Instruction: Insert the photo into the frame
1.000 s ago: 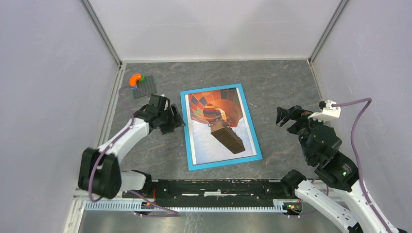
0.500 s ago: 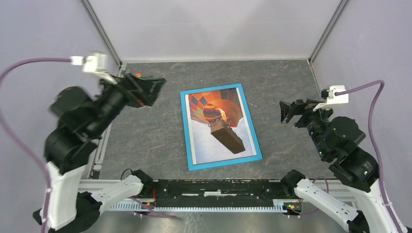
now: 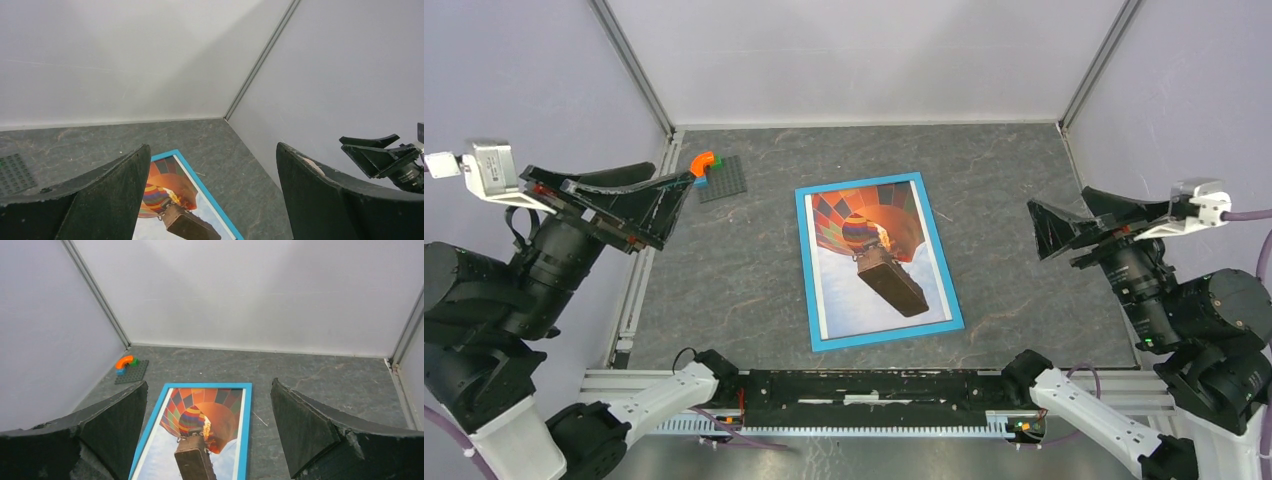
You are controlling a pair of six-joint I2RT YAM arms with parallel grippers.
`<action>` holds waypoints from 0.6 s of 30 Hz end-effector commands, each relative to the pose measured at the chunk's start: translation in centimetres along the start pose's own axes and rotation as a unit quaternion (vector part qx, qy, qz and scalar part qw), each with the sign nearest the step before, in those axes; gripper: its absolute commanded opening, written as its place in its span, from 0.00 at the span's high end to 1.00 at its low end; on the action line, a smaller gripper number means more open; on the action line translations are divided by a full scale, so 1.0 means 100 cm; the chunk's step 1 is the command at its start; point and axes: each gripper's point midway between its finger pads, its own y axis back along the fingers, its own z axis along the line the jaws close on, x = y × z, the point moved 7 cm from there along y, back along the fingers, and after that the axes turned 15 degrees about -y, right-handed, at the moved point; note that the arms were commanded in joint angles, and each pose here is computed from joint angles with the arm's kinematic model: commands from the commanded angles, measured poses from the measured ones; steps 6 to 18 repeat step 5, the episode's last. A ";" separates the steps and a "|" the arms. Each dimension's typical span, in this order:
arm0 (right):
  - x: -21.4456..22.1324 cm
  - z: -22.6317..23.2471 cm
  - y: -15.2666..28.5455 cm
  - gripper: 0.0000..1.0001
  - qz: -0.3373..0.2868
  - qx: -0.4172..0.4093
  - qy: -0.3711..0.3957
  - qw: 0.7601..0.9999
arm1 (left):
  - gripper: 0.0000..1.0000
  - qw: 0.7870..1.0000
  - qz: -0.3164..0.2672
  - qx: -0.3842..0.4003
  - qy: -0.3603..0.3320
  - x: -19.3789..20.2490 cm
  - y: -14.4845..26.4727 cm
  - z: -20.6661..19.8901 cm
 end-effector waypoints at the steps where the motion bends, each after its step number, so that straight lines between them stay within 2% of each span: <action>1: -0.017 0.011 0.006 0.02 -0.033 -0.035 -0.027 0.998 | 0.00 0.999 0.009 -0.010 -0.034 -0.006 0.010 0.005; 18: -0.011 0.007 0.000 0.02 -0.033 -0.022 -0.017 0.999 | 0.00 0.999 0.010 -0.015 -0.042 -0.004 0.012 0.007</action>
